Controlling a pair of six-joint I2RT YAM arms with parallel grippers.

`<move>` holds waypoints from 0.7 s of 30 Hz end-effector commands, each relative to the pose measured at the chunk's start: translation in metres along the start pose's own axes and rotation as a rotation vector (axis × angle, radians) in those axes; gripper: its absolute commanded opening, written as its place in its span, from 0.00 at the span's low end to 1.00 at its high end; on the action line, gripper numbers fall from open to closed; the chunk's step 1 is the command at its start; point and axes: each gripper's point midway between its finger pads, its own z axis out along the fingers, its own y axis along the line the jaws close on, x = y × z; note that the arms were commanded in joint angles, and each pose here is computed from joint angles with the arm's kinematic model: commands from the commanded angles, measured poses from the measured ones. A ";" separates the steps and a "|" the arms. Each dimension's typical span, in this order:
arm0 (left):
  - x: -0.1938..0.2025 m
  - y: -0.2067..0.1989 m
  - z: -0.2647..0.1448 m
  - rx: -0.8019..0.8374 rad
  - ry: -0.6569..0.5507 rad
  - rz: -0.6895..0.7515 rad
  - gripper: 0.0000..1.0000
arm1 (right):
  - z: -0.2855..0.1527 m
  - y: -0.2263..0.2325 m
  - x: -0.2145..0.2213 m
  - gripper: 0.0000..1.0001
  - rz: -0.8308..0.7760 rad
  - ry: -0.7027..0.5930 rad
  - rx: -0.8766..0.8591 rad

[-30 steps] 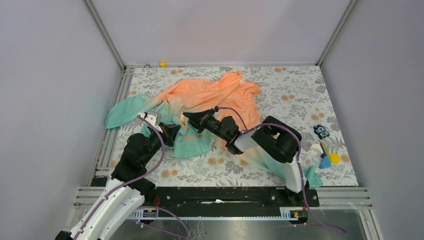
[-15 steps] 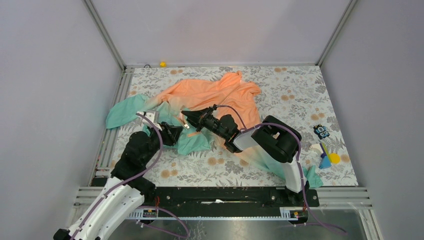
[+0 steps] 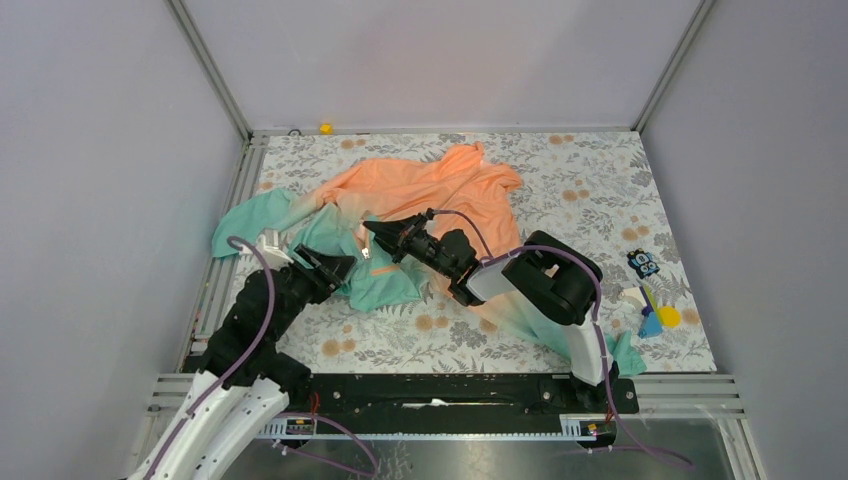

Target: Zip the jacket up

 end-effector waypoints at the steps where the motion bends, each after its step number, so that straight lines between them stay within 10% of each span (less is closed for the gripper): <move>1: -0.010 -0.013 -0.006 0.070 -0.063 -0.193 0.52 | 0.000 0.025 0.007 0.00 0.135 0.050 -0.068; 21: -0.003 -0.015 0.021 0.105 -0.061 -0.182 0.34 | 0.002 0.026 0.007 0.00 0.148 0.065 -0.086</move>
